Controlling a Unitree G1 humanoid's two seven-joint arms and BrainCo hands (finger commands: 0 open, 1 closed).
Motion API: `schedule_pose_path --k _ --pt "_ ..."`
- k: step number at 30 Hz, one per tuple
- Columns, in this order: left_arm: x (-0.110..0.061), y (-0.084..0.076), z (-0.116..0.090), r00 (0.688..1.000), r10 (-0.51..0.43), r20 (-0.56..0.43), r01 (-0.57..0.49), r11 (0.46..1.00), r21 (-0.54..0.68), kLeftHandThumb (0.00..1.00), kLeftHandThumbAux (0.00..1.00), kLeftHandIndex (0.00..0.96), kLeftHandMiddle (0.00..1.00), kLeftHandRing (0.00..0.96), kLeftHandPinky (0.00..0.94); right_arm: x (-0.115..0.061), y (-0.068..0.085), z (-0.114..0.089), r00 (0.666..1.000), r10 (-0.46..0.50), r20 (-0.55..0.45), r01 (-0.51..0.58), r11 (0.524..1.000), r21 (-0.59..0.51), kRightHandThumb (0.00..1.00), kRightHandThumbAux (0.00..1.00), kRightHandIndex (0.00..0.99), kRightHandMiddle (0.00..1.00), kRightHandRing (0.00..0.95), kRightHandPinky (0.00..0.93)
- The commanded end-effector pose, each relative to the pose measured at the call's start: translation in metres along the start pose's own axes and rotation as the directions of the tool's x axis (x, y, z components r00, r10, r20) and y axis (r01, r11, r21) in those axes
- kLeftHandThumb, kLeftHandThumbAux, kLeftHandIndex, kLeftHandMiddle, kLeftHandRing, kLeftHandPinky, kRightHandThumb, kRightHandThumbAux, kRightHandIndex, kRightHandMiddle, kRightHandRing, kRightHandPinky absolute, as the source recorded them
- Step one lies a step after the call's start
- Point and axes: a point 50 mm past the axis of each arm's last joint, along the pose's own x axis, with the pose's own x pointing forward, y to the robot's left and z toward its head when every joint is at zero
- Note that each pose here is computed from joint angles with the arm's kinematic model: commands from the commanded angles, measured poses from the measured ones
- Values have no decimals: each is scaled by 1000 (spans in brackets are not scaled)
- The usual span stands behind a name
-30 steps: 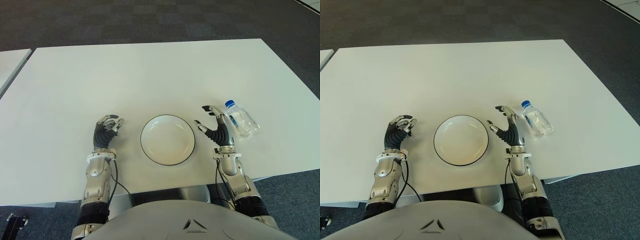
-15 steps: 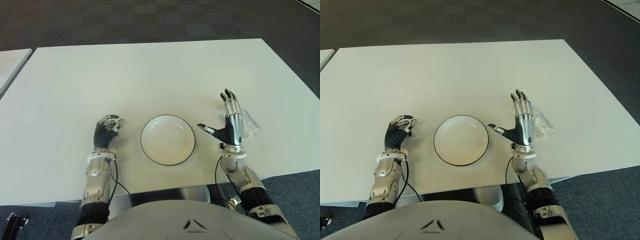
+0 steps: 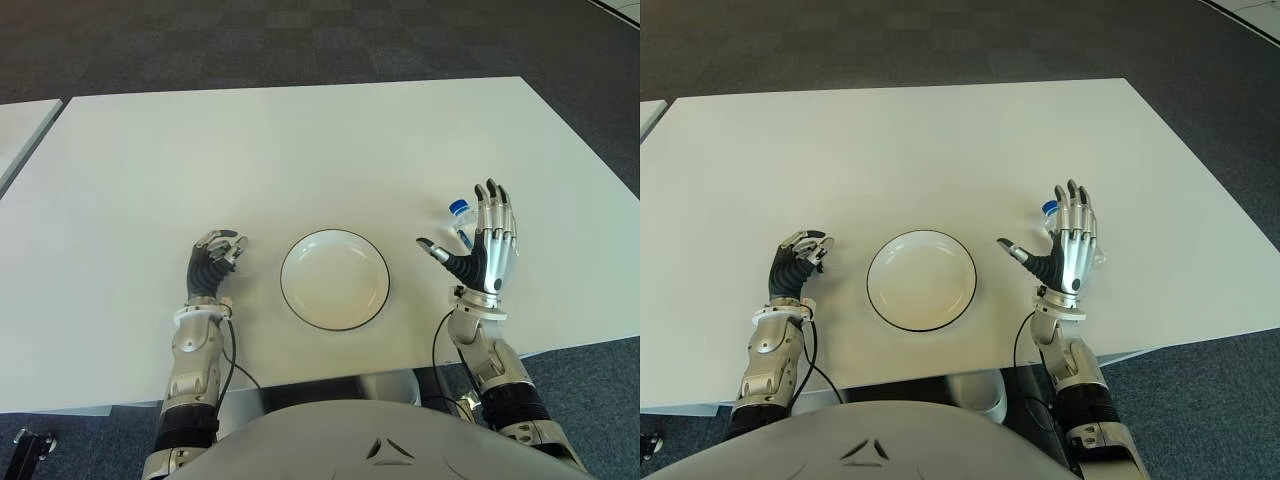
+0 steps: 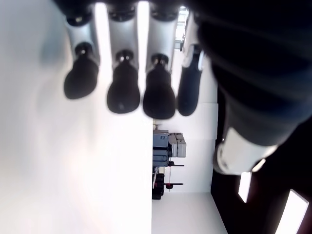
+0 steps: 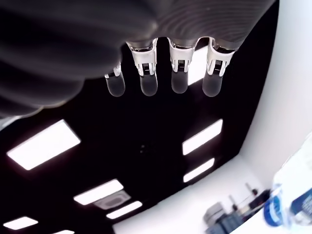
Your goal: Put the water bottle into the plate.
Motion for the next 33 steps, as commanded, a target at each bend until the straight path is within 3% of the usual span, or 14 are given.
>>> schedule_pose_path --k 1,6,11,16,23,27,31,33 --pt "-3 -2 -4 999 14 -30 -14 1000 3 699 723 434 770 762 751 9 -24 10 990 -127 -55 121 988 -93 606 174 0 0 0 0" --pt "-4 -2 -4 999 10 -39 -10 1000 -4 700 722 434 768 761 754 6 -24 3 976 -167 -136 138 970 -201 591 105 0 0 0 0" --pt "-4 -2 -5 999 12 -46 -12 1000 -17 700 722 434 769 759 746 -1 -25 -7 947 -93 -308 8 964 -265 568 82 0 0 0 0" --pt "-4 -2 -5 999 10 -44 -11 1000 -20 700 722 434 770 759 744 -3 -23 -11 915 -45 -401 -76 957 -280 544 84 0 0 0 0" --pt "-5 -2 -4 999 12 -41 -13 1000 -10 701 722 434 773 763 751 1 -10 -25 871 22 -491 -209 921 -330 533 92 0 0 0 0" --pt "-5 -2 -4 999 16 -40 -17 1000 -19 701 722 434 774 762 748 6 5 -43 838 81 -539 -307 888 -344 535 93 0 0 0 0" --pt "-6 -1 -3 999 22 -39 -23 999 -27 701 722 435 773 760 746 3 11 -52 827 128 -547 -378 847 -374 540 94 0 0 0 0" --pt "-6 -1 -3 999 24 -40 -25 999 -28 701 722 435 774 761 747 1 17 -73 811 154 -565 -424 819 -386 542 101 0 0 0 0"
